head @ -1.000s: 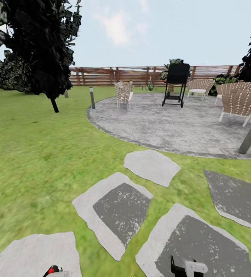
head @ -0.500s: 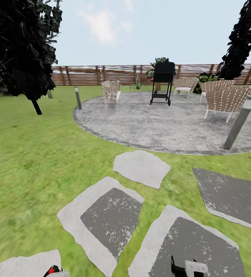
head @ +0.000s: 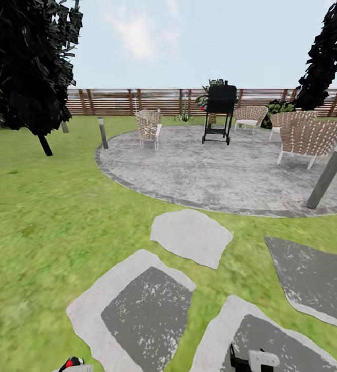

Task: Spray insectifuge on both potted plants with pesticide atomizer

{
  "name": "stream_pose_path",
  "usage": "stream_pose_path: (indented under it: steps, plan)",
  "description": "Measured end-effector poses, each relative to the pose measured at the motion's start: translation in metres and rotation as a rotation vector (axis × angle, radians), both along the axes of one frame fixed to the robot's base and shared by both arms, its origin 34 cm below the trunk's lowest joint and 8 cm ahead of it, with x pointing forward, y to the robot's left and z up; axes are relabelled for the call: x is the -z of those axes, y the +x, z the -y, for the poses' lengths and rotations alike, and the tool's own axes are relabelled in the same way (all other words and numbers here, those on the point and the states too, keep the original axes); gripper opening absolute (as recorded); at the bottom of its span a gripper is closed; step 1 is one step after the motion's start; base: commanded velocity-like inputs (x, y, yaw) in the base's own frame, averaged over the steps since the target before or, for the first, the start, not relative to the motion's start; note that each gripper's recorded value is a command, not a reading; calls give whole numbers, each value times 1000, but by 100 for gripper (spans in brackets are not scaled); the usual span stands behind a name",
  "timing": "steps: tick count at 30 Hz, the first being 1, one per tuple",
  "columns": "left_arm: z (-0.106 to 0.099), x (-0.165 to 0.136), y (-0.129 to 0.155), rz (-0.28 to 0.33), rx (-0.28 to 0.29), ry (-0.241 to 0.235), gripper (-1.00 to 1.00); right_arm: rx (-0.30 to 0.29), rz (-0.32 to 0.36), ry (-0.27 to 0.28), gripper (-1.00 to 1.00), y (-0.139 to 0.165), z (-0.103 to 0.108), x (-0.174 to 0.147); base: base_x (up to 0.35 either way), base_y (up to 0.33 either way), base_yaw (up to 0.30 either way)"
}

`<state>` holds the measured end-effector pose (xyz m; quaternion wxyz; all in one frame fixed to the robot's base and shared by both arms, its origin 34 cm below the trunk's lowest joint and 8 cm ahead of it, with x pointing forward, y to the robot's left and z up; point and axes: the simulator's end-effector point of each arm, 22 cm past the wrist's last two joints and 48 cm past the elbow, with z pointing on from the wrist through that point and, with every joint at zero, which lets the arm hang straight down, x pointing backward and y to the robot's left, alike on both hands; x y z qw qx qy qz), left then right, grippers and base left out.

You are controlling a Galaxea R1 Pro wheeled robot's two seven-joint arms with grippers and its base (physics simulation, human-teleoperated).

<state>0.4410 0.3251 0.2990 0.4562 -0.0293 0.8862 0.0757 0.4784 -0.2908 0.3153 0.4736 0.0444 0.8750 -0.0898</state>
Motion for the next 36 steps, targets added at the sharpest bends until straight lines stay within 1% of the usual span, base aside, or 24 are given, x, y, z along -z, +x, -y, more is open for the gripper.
stream_pose_path:
  steps: [36]
  plan:
    - [2, 0, 0, 0, 7, 0, -100, 4, 4, -1, 100, 1, 2, -1, 340, 0, 0]
